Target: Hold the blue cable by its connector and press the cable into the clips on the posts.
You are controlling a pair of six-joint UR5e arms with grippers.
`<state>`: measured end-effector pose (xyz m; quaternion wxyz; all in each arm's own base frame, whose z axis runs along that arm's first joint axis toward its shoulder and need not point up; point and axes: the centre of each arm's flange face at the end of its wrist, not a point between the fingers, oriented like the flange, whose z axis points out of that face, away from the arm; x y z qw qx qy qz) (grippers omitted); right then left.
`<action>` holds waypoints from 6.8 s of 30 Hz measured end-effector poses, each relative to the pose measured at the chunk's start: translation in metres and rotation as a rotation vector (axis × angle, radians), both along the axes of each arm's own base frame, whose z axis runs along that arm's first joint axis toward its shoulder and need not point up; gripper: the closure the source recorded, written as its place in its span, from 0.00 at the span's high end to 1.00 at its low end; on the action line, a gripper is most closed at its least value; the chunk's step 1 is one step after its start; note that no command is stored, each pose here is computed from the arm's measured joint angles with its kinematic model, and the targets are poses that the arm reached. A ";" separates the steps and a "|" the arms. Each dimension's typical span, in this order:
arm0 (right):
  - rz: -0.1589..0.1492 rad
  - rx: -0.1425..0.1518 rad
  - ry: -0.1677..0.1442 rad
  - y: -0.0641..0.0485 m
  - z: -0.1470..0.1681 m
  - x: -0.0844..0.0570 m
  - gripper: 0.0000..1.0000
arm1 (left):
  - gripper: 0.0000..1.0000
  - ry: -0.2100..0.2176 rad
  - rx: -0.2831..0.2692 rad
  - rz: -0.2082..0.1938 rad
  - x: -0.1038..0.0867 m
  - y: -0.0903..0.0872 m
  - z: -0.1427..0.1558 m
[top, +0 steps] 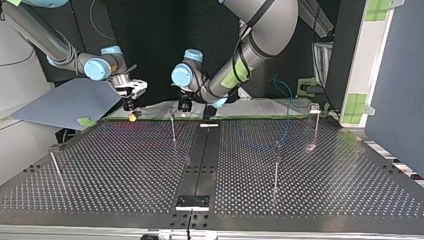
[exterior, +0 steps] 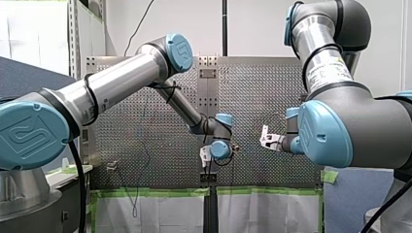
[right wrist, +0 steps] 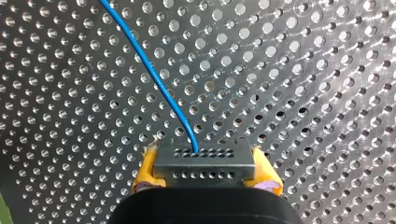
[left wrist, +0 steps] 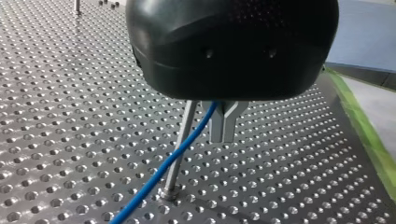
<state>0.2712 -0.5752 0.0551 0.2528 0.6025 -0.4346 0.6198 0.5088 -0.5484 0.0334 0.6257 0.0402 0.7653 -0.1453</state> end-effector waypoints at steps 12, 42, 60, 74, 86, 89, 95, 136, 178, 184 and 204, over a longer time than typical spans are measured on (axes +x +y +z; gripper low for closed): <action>-0.002 -0.009 -0.004 -0.007 0.004 0.000 0.00 | 0.00 -0.021 -0.032 -0.020 0.022 -0.009 0.025; -0.021 -0.036 -0.007 -0.037 -0.003 0.005 0.00 | 0.00 0.016 -0.021 -0.018 0.073 0.014 0.017; -0.122 -0.073 0.004 -0.063 0.004 -0.006 0.00 | 0.00 0.030 -0.015 0.004 0.080 0.025 0.016; -0.121 -0.063 0.006 -0.062 0.002 -0.005 0.00 | 0.92 0.030 0.057 0.020 0.079 0.029 0.016; -0.110 -0.056 0.007 -0.060 0.001 -0.002 0.00 | 1.00 0.067 0.204 0.079 0.063 0.034 0.013; -0.109 -0.051 0.009 -0.059 0.000 -0.002 0.00 | 1.00 0.081 0.220 0.071 0.059 0.032 0.017; -0.108 -0.037 0.014 -0.058 -0.001 -0.002 0.00 | 1.00 0.083 0.216 0.042 0.051 0.024 0.041; -0.112 -0.013 0.027 -0.056 -0.004 -0.006 0.00 | 1.00 0.041 0.172 -0.017 -0.054 -0.042 0.044; -0.105 -0.010 0.027 -0.055 -0.004 -0.005 0.00 | 1.00 0.044 0.085 0.027 -0.069 -0.043 0.033; -0.105 -0.008 0.027 -0.055 -0.004 -0.005 0.00 | 1.00 0.043 0.086 0.031 -0.069 -0.043 0.033; -0.106 -0.006 0.028 -0.055 -0.004 -0.005 0.00 | 1.00 0.036 0.095 0.063 -0.078 -0.044 0.034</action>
